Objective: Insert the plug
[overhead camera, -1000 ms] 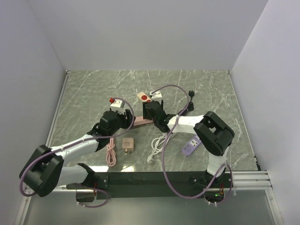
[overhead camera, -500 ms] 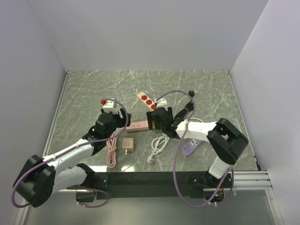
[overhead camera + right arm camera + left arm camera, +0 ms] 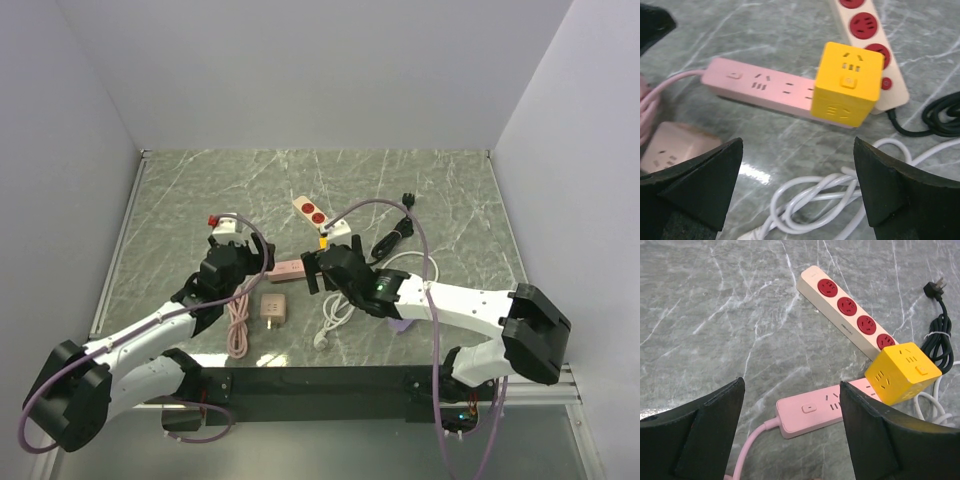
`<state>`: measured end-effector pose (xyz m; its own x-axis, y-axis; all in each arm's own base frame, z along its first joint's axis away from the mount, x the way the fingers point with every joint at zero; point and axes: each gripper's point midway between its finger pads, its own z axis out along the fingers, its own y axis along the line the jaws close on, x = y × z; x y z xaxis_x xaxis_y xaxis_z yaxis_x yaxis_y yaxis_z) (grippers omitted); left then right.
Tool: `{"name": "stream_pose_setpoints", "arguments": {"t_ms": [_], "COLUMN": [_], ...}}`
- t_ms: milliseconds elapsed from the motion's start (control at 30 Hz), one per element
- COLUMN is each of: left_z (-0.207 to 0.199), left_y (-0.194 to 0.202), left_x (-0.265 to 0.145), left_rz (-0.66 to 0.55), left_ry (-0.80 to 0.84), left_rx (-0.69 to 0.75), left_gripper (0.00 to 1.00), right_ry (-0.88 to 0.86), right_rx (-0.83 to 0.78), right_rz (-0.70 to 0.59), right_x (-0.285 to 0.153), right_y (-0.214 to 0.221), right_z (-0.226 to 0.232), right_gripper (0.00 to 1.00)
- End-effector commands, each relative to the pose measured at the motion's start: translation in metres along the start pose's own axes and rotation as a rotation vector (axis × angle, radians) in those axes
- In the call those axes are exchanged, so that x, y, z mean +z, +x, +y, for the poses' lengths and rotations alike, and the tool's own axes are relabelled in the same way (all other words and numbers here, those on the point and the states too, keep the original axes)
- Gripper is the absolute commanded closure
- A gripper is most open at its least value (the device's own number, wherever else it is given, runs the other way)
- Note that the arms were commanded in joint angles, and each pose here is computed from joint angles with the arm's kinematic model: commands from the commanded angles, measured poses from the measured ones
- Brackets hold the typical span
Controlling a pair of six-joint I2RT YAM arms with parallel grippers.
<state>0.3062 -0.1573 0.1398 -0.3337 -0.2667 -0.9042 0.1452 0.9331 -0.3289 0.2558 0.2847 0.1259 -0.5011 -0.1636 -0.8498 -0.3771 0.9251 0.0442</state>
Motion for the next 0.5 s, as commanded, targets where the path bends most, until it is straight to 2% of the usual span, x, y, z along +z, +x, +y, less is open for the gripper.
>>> {"name": "stream_pose_setpoints", "arguments": {"t_ms": [0, 100, 167, 300, 467], "left_z": [0.007, 0.018, 0.023, 0.032, 0.043], "left_y": [-0.012, -0.018, -0.022, -0.021, -0.023], "left_x": [-0.004, -0.009, -0.013, -0.020, -0.026], "left_rz": [-0.053, -0.087, -0.111, -0.128, -0.167], "left_ry": [-0.038, -0.084, -0.109, -0.130, -0.174], "left_rx": [-0.050, -0.096, -0.138, -0.182, -0.236], "left_gripper": [0.17, 0.15, 0.14, 0.11, 0.07], "right_ry": [-0.072, -0.194, -0.235, -0.324, -0.366], "right_rx": [0.018, 0.029, 0.013, 0.052, 0.041], "right_rz": [0.011, 0.059, 0.104, 0.143, 0.207], "right_x": [-0.010, -0.009, -0.004, 0.000, 0.004], "right_y": [-0.016, -0.009, 0.006, 0.010, 0.026], "right_z": [0.023, 0.064, 0.087, 0.129, 0.159], "right_gripper": [0.03, 0.03, 0.03, 0.03, 0.04]}}
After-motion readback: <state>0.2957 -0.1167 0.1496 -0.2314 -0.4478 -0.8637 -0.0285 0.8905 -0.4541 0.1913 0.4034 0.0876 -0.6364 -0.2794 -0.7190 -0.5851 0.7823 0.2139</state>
